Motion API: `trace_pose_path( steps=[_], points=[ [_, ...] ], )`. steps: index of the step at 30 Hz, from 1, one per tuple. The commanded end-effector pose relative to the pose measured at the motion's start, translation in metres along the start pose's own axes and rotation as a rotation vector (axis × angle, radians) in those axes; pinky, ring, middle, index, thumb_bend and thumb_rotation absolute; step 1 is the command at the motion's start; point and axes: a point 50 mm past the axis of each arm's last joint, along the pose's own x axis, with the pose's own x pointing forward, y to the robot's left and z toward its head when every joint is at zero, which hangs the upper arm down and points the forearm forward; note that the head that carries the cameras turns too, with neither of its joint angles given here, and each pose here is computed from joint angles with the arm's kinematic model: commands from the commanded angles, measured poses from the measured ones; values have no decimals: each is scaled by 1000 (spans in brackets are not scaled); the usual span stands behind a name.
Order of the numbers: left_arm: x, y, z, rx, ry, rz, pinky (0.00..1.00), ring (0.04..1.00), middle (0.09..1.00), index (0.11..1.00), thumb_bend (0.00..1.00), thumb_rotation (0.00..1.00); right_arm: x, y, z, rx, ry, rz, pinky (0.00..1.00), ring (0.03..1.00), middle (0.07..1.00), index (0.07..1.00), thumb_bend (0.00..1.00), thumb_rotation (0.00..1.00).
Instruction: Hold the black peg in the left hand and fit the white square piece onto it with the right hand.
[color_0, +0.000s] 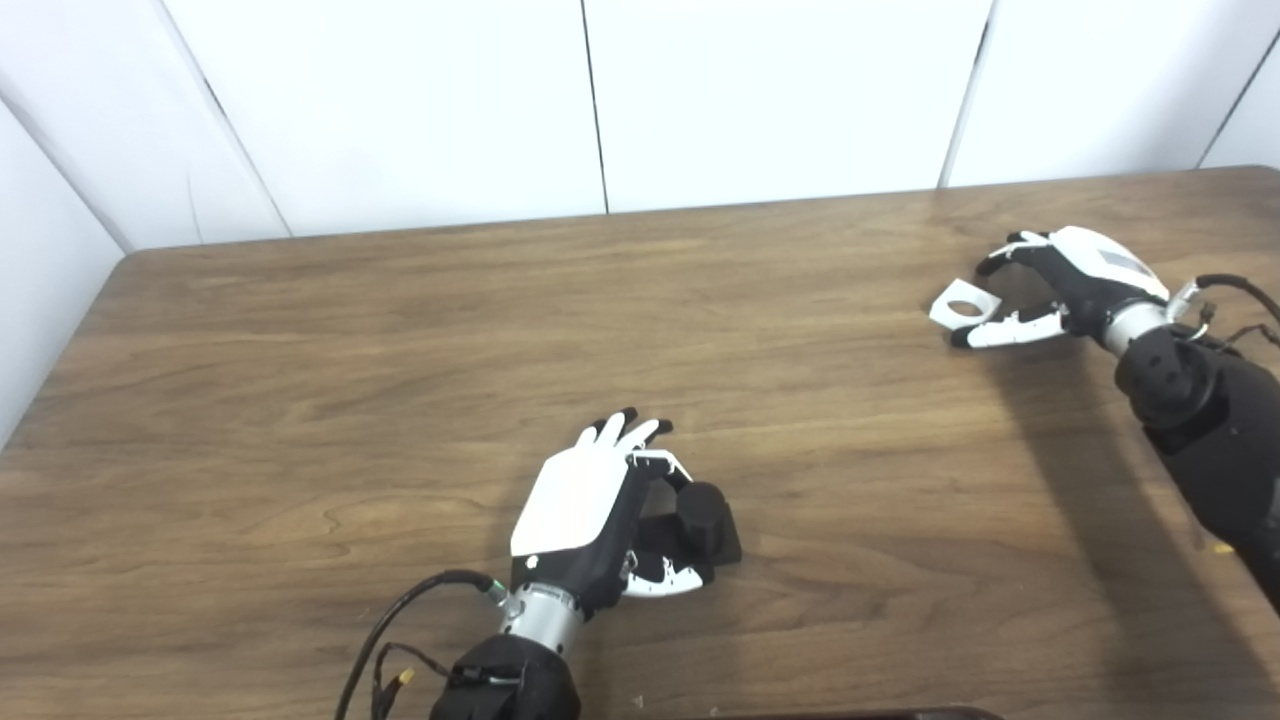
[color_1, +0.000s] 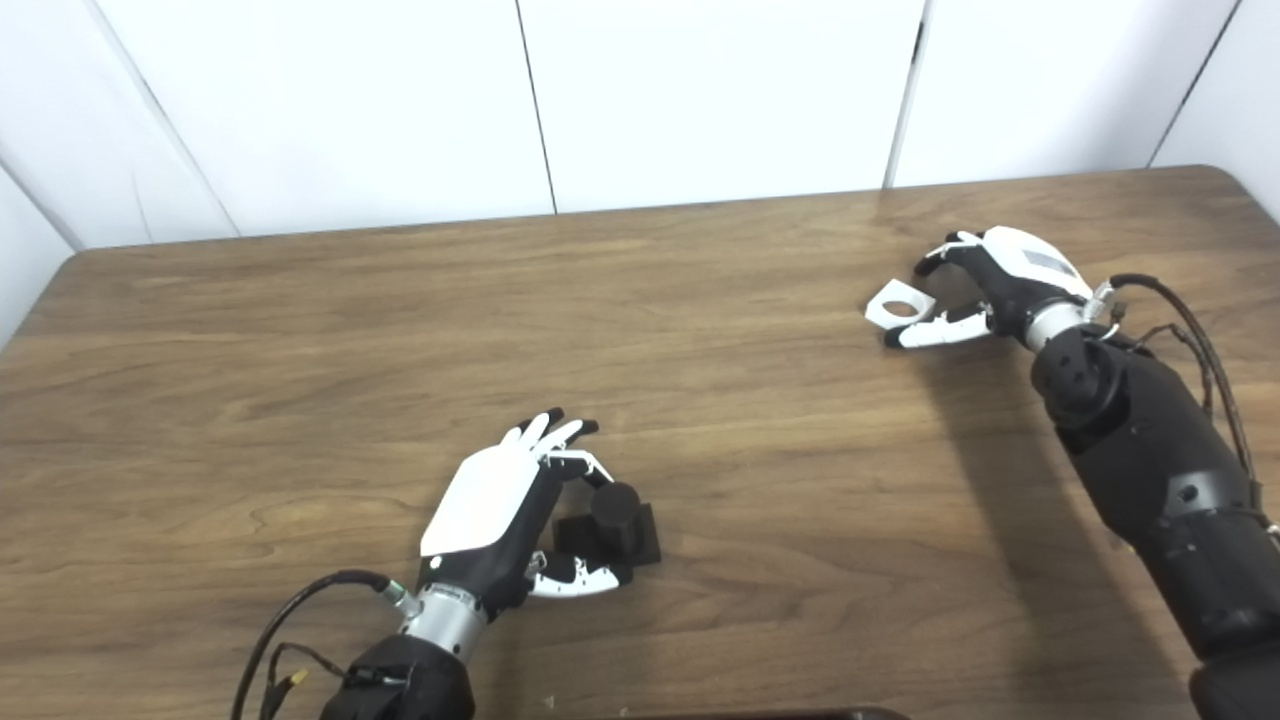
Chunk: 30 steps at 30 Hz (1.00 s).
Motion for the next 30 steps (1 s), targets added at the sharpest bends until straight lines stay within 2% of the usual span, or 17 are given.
trace_pose_path(
  steps=[1, 17, 30],
  points=[
    [1, 2, 3, 6, -8, 20, 1000, 1000, 921, 491, 523, 62, 9, -26, 15, -24, -38, -48, 1000, 1000, 954, 762, 816, 438],
    [1, 1, 6, 2, -2, 21, 1000, 1000, 924, 491, 523, 60, 24, -25, 33, -73, -33, -13, 1000, 1000, 958, 755, 798, 444],
    [1, 2, 6, 1, -4, 24, 1000, 1000, 922, 491, 522, 60, 27, -23, 32, -83, -32, -2, 1000, 1000, 956, 754, 804, 454]
  ],
)
